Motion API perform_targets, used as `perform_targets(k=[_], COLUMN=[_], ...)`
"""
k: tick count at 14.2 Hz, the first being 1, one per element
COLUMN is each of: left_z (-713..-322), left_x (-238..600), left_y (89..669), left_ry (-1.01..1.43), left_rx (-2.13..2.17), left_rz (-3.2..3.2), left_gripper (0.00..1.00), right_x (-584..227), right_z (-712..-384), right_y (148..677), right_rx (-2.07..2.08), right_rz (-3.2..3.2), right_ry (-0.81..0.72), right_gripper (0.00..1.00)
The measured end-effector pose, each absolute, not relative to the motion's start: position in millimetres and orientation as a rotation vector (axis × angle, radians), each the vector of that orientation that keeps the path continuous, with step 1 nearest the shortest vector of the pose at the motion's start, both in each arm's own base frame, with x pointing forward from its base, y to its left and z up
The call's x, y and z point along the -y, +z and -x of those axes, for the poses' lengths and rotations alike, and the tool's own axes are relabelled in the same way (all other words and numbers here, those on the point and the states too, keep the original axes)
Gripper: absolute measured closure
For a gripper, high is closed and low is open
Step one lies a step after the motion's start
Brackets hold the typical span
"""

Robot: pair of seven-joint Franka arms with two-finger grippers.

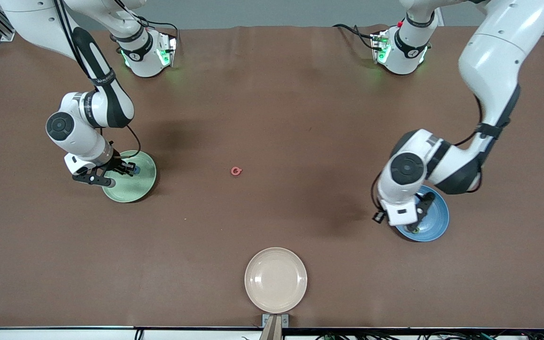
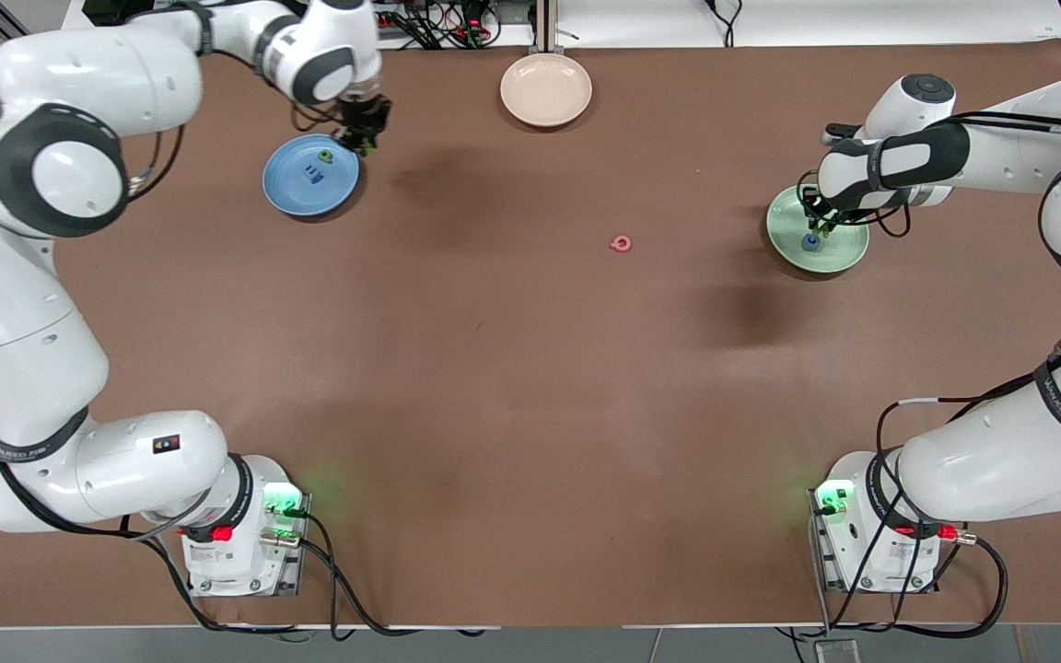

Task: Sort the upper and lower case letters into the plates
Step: 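Carry the N to the green plate while the left gripper carries p to blue plate, then open both grippers over the plates and lift the left gripper away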

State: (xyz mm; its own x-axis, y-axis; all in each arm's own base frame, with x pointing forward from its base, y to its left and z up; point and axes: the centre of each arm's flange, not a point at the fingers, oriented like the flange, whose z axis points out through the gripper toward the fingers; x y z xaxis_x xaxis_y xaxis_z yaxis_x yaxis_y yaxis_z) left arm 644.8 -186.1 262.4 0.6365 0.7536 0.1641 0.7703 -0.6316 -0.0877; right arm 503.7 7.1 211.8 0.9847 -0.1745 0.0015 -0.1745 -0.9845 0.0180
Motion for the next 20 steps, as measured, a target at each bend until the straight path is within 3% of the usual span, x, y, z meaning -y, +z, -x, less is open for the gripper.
perform_targets(k=[6,19,20], left_z=[-648,-648,-648], left_x=[88,69,69], left_y=[251,222,222], left_ry=[-0.089,-0.053,-0.053], left_rx=[1.215,1.274,1.273], left_rz=[2.706,2.743,2.744], left_gripper=[0.73,0.73,0.66], right_x=[-13,-15,-15], right_z=[-500,-496,-495], right_y=[208,203,203], right_rx=[0.256,0.250,0.250], right_rz=[-3.115,-3.114,-3.114], right_ry=[-0.013,-0.034,-0.035], right_gripper=[0.67,0.67,0.67])
